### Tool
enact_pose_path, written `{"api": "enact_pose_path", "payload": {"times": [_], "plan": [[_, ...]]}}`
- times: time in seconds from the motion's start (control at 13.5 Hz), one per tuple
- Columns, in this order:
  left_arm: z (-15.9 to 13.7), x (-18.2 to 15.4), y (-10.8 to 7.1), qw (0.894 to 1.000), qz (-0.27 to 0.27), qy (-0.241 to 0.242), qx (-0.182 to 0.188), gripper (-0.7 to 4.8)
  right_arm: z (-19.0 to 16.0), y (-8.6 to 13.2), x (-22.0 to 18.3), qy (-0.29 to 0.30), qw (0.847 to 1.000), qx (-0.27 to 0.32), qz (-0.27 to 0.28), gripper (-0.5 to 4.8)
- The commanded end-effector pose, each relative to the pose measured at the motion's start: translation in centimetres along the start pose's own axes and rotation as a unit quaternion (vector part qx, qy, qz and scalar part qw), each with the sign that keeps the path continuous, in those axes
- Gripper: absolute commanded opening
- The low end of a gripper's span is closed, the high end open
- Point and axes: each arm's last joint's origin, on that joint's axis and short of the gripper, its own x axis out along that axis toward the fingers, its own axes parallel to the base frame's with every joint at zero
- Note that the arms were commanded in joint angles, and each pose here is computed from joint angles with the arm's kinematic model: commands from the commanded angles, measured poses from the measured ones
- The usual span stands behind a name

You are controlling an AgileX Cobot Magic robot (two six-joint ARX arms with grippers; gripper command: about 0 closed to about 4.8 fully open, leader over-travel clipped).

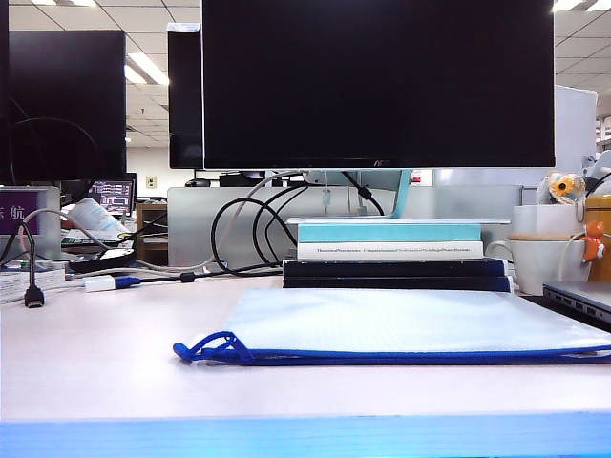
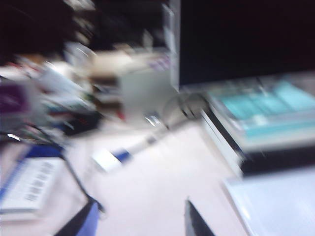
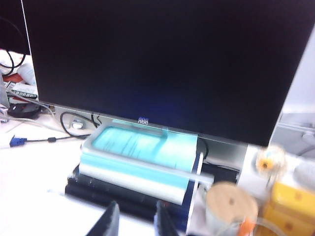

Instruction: Pick up the transparent plastic file bag with a blue zipper and open its zipper.

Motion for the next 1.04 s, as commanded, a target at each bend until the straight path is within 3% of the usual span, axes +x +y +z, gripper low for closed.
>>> {"api": "enact_pose_path", "payload": {"times": [0.07,0.22,0.3,0.44,0.52,0.59,0.74,0.81,0.89,1.04], "plan": [[-0.3,-2.0,0.0,0.998,0.026,-0.053,-0.003,2.36,-3.4,0.5,-2.3,-0.031,0.999,0.016,-0.016,1.02],[-1.5,-3.0,-0.1,0.998,0.036,-0.052,-0.018,2.36,-5.8,1.0,-4.2,-0.058,0.997,0.041,-0.015,1.03],[-4.0,-3.6,-0.2,0.996,0.038,-0.062,-0.056,2.36,-8.2,1.4,-6.3,-0.102,0.993,0.052,-0.036,1.03],[-5.6,-3.8,-0.2,0.995,0.046,-0.074,-0.057,2.18,-9.0,1.2,-5.5,-0.083,0.991,0.097,-0.047,1.04],[-6.4,-3.3,-0.2,0.995,0.05,-0.06,-0.054,1.52,-10.1,1.2,-4.9,-0.069,0.991,0.108,-0.049,1.04],[-7.2,-3.0,-0.2,0.997,0.05,-0.049,-0.044,1.2,-11.0,1.3,-4.6,-0.061,0.991,0.11,-0.049,1.03],[-8.3,-2.5,-0.2,0.997,0.05,-0.032,-0.047,1.1,-13.2,1.2,-3.4,-0.052,0.983,0.165,-0.063,0.7],[-9.0,-2.2,-0.2,0.997,0.05,-0.019,-0.047,0.57,-14.8,1.1,-2.5,-0.058,0.967,0.238,-0.078,0.23],[-9.4,-2.1,-0.2,0.998,0.05,-0.014,-0.047,-0.13,-15.8,1.2,-2.0,-0.063,0.957,0.271,-0.077,0.0],[-10.5,-1.7,-0.2,0.998,0.048,0.007,-0.025,-0.05,-19.7,1.3,-0.9,-0.034,0.96,0.266,-0.085,-0.01]]}}
